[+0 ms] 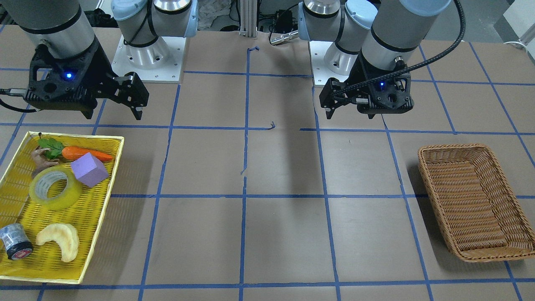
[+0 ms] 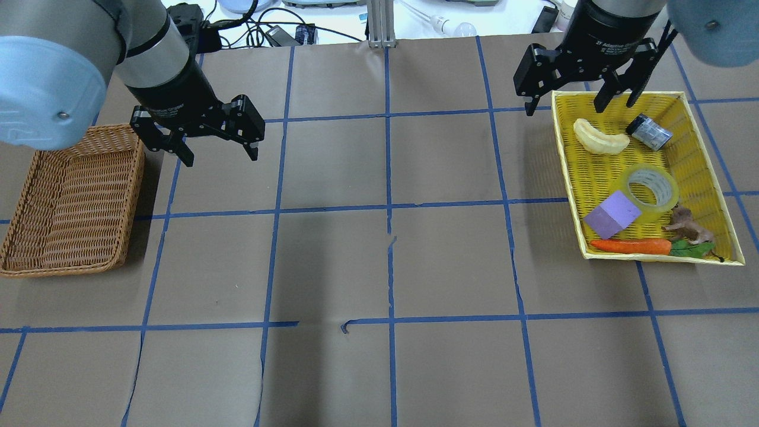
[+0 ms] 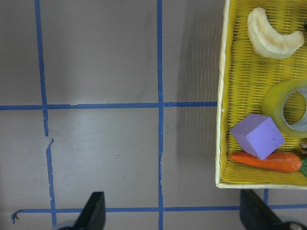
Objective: Transfer tape with both arms
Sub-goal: 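Lower the right gripper into the yellow tray onto the yellow tape roll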
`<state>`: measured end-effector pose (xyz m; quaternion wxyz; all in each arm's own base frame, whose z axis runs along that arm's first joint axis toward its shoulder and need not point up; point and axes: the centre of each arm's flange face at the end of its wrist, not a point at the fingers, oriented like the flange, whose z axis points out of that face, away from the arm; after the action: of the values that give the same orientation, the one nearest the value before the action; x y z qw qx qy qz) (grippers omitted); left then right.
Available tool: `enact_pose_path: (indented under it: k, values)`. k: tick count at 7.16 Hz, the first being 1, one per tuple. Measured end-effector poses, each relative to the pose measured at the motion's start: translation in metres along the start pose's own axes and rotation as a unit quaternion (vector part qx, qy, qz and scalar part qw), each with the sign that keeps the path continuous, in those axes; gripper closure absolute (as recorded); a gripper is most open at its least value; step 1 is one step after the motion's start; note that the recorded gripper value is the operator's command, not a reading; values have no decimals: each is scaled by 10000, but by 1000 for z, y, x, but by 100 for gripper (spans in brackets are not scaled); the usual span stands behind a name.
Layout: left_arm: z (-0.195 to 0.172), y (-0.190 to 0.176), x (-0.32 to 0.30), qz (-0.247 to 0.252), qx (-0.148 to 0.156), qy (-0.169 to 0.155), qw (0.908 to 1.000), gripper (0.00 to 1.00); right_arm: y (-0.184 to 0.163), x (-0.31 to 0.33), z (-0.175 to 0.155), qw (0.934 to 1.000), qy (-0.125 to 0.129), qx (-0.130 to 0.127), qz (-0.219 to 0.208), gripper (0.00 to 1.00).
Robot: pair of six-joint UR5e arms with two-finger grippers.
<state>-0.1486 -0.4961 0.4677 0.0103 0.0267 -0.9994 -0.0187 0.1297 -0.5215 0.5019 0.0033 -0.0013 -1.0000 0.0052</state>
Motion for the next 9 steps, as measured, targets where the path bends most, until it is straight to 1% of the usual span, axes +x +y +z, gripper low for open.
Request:
enact_pose_path:
  k: [2, 3, 4, 5, 6, 7, 8, 9]
  values:
    - [0, 0, 0, 0, 0, 0, 10000, 0, -5, 9, 5, 9999, 50, -79, -48, 0]
    - [0, 0, 0, 0, 0, 0, 10000, 0, -13, 38, 11, 9997, 47, -215, -96, 0]
    - [0, 0, 0, 0, 0, 0, 10000, 0, -23, 82, 22, 9990, -12, -346, -280, 0]
    - [0, 0, 0, 0, 0, 0, 10000, 0, -33, 134, 37, 9956, -107, -426, -829, 0]
    - [0, 0, 0, 0, 2, 0, 10000, 0, -42, 187, 59, 9887, -198, -449, -1415, 0]
    - [0, 0, 0, 0, 3, 4, 10000, 0, -49, 235, 88, 9819, -238, -432, -1827, 0]
    - [0, 0, 0, -2, 1, 8, 10000, 0, -55, 267, 121, 9769, -181, -346, -2103, 0]
    - [0, 0, 0, -3, 1, 9, 10000, 0, -59, 284, 165, 9732, -62, -206, -2290, 1]
